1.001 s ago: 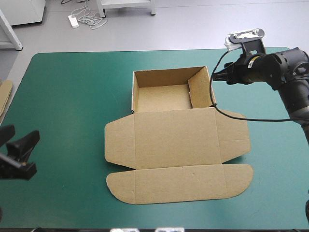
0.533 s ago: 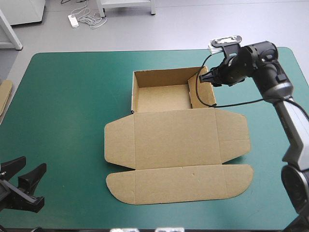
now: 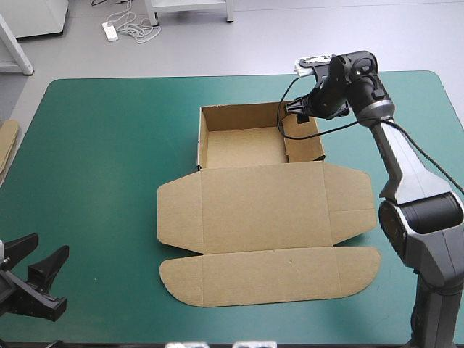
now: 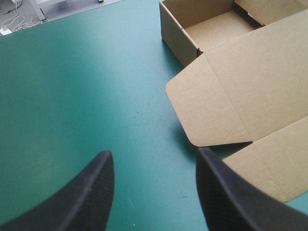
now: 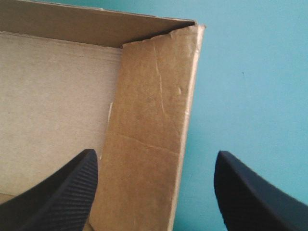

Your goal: Fold the box

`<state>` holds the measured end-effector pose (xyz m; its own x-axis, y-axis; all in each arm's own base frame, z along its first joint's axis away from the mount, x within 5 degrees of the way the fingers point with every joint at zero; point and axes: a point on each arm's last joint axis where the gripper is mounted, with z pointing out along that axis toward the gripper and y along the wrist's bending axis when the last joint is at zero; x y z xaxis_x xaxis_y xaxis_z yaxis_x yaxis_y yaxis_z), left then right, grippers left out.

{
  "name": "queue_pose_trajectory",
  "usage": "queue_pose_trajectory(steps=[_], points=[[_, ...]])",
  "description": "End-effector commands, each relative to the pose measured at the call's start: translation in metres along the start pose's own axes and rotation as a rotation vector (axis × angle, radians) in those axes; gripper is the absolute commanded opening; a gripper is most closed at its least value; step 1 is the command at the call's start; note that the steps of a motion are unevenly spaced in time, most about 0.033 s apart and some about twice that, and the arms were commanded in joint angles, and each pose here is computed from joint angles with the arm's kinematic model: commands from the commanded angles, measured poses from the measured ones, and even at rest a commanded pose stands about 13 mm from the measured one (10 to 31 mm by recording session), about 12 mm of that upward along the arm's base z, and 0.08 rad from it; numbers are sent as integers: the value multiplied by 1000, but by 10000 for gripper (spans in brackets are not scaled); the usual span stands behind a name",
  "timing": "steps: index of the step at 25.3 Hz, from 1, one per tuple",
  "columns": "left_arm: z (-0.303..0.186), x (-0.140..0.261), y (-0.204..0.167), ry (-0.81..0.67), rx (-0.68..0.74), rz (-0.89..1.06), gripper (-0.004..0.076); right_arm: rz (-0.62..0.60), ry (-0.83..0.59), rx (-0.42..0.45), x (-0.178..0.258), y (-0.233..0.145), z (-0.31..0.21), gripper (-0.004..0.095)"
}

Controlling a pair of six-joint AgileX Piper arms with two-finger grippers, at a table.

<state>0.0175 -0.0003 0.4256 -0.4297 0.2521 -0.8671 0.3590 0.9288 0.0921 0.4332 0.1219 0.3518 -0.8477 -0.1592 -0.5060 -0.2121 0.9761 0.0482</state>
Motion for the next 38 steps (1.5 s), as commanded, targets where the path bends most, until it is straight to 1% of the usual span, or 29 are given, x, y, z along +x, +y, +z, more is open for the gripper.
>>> queue_pose_trajectory(steps=[1, 5, 6, 8, 10, 12, 13, 17, 21, 25, 30, 33, 35, 38], points=[[1, -3, -1, 14, 11, -3, 372, -13, -69, 12, -5, -4, -27, 660], [2, -3, -1, 20, 11, -3, 372, -21, -23, 33, -4, -6, -4, 626], [2, -2, -1, 22, 12, -3, 372, -24, 3, 52, -3, -8, 10, 594], [2, -1, -1, 32, 12, -3, 372, -11, 30, 46, -2, -8, 23, 559], [2, 0, -1, 45, 12, -3, 372, -1, 47, 20, -1, -5, 31, 511], [2, 0, -1, 48, 13, -3, 372, -1, 55, 20, -1, -5, 35, 421], [2, 0, -1, 48, 13, -3, 372, -1, 55, 20, -1, -5, 35, 350], [2, 0, -1, 48, 13, -3, 371, -2, 55, 20, -1, -5, 35, 198], [2, 0, -1, 48, 13, -3, 370, -9, 55, 28, 0, -6, 35, 105], [2, 0, -1, 48, 13, -3, 370, -28, 56, 84, 0, -12, 36, -18], [2, 0, -1, 48, 13, -3, 370, 11, 93, 115, 5, -37, 43, -15], [2, 0, -1, 48, 13, -3, 370, 45, 138, 140, 15, -59, 49, -15], [2, 0, -1, 48, 13, -3, 370, 71, 153, 168, 19, -76, 47, -15], [2, 0, -1, 48, 13, -3, 370, 120, 131, 197, 20, -100, 33, -15]])
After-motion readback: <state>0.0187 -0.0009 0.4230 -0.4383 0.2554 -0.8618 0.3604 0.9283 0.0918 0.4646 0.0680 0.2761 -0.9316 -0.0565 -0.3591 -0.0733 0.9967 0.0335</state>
